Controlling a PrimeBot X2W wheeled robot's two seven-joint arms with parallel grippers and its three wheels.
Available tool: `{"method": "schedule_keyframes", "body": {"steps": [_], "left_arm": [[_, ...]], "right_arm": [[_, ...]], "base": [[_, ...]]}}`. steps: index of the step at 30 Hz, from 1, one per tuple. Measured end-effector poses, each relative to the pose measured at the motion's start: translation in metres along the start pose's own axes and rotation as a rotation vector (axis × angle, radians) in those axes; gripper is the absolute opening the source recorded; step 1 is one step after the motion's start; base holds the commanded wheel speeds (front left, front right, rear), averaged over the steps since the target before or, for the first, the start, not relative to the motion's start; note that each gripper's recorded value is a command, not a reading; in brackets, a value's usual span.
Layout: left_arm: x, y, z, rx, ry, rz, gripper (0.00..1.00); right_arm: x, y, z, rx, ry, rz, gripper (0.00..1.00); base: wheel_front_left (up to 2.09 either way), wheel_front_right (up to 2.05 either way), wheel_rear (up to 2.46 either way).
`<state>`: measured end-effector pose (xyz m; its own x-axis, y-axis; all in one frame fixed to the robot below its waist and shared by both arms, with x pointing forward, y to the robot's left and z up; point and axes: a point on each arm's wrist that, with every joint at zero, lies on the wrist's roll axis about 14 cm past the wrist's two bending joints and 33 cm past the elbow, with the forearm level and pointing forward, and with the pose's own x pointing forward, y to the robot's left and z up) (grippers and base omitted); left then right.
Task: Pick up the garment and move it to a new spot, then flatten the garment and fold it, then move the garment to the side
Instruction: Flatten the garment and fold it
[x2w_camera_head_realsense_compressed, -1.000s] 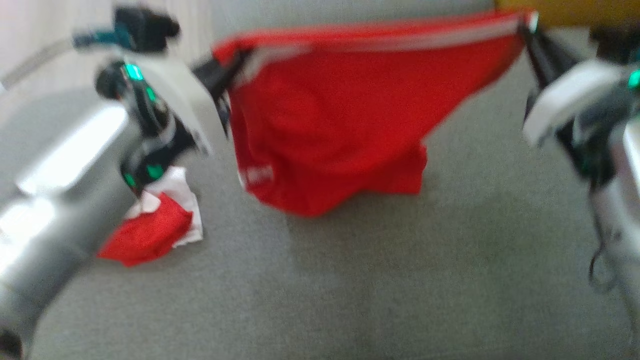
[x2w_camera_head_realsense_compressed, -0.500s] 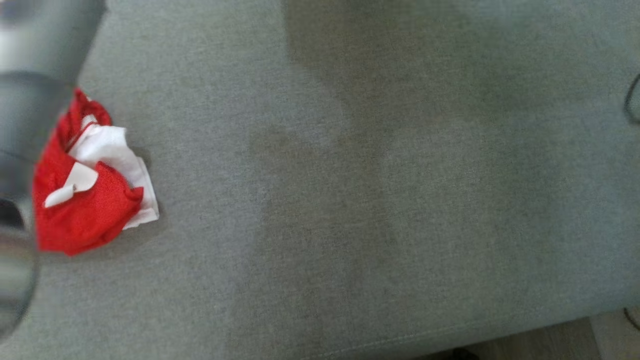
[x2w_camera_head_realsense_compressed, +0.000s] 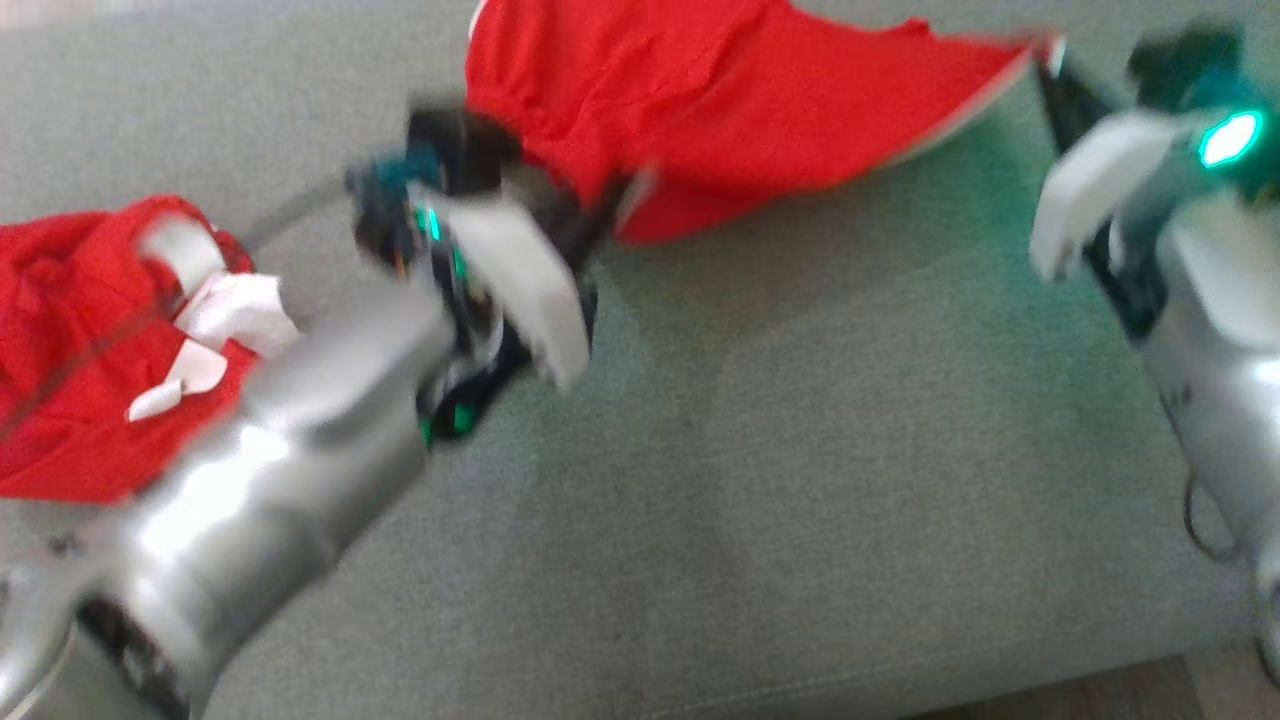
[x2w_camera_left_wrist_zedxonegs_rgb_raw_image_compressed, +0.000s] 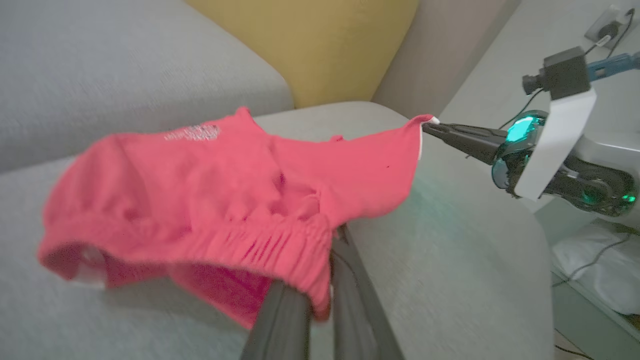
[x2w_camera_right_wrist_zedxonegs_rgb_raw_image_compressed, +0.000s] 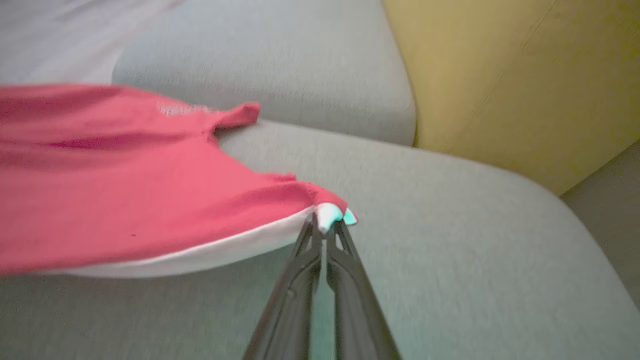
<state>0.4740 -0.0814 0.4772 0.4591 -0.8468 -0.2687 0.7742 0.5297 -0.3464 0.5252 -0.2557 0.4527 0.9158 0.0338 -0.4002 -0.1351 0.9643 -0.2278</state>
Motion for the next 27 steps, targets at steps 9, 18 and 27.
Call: {"method": "schedule_keyframes", "body": {"steps": [9, 18, 27], "left_arm": [[-0.025, -0.066, -0.060, -0.072, 0.115, -0.108, 0.00], [-0.038, -0.105, -0.077, -0.082, 0.121, -0.131, 0.00], [-0.050, -0.154, -0.094, -0.103, 0.129, -0.188, 0.00]], "right_arm": [[-0.065, -0.026, -0.072, 0.023, 0.273, 0.020, 0.00], [-0.119, -0.043, -0.096, 0.092, 0.387, 0.023, 0.00], [-0.169, -0.053, -0.113, 0.181, 0.412, 0.018, 0.00]], "base": [[0.00, 0.00, 0.00], [0.00, 0.00, 0.00], [0.00, 0.00, 0.00]]}}
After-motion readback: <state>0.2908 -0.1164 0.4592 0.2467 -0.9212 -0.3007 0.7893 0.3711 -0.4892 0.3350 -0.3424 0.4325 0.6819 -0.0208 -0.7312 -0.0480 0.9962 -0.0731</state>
